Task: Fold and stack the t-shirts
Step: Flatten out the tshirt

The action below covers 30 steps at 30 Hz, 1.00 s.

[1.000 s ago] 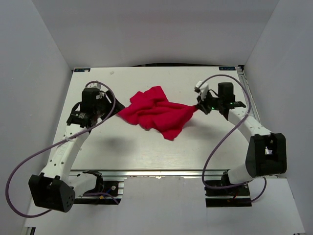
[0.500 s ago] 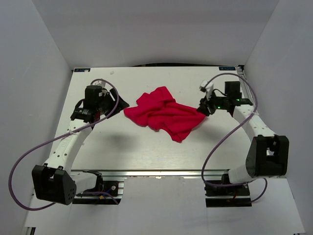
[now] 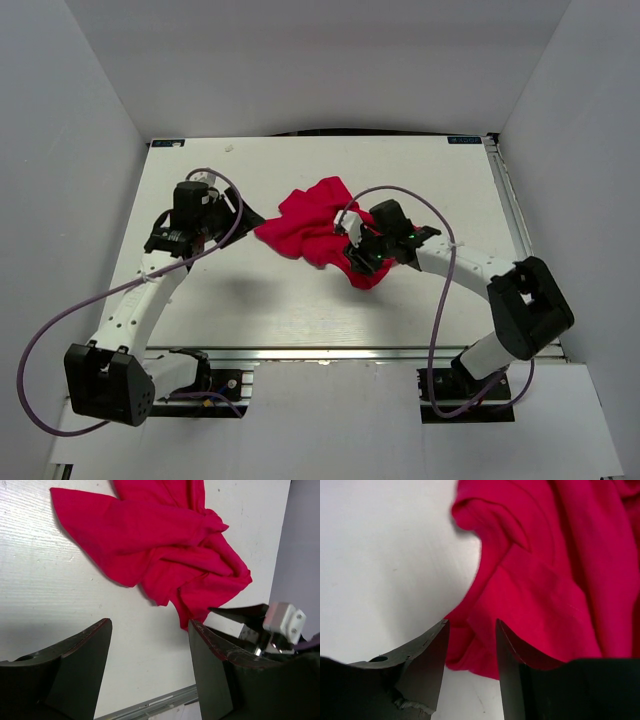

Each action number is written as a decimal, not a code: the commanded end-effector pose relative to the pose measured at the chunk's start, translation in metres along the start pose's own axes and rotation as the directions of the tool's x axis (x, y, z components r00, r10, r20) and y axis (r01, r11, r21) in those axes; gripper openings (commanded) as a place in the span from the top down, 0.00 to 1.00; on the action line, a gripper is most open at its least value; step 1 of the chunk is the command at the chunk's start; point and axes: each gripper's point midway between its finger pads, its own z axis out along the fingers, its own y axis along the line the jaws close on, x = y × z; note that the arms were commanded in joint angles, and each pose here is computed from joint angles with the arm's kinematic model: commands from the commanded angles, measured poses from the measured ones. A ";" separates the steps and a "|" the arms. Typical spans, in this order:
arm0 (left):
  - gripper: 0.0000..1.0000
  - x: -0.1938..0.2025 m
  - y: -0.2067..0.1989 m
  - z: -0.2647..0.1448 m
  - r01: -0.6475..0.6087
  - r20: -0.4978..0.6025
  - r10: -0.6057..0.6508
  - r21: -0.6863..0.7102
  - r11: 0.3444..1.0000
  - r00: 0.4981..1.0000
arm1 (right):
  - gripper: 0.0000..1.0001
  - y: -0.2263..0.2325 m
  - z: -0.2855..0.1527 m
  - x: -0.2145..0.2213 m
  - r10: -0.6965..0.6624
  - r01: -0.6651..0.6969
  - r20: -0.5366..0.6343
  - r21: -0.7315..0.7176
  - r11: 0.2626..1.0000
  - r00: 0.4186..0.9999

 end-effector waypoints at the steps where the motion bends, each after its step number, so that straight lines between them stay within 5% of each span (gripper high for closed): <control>1: 0.27 -0.001 -0.006 -0.009 0.001 0.019 -0.002 0.034 0.999 1.000 | 0.52 -0.039 0.007 -0.006 0.038 -0.033 -0.024 0.193 0.981 0.999; 15: 0.27 0.003 -0.002 -0.010 0.012 0.017 -0.012 0.027 1.000 1.000 | 0.50 -0.007 0.029 -0.008 0.114 -0.103 -0.055 0.167 0.981 0.992; 22: 0.27 0.002 -0.004 -0.011 0.012 0.020 -0.013 0.034 0.999 1.000 | 0.57 -0.027 0.034 0.012 0.157 -0.111 -0.151 0.276 0.955 0.976; 28: 0.27 0.001 -0.005 -0.011 0.009 0.020 -0.009 0.034 0.999 1.000 | 0.73 -0.030 0.032 0.018 0.130 -0.078 -0.162 0.297 0.952 0.978; 30: 0.27 0.001 -0.006 -0.011 0.011 0.021 -0.012 0.036 0.999 1.000 | 0.92 -0.031 0.029 0.015 0.116 -0.066 -0.150 0.302 0.951 0.982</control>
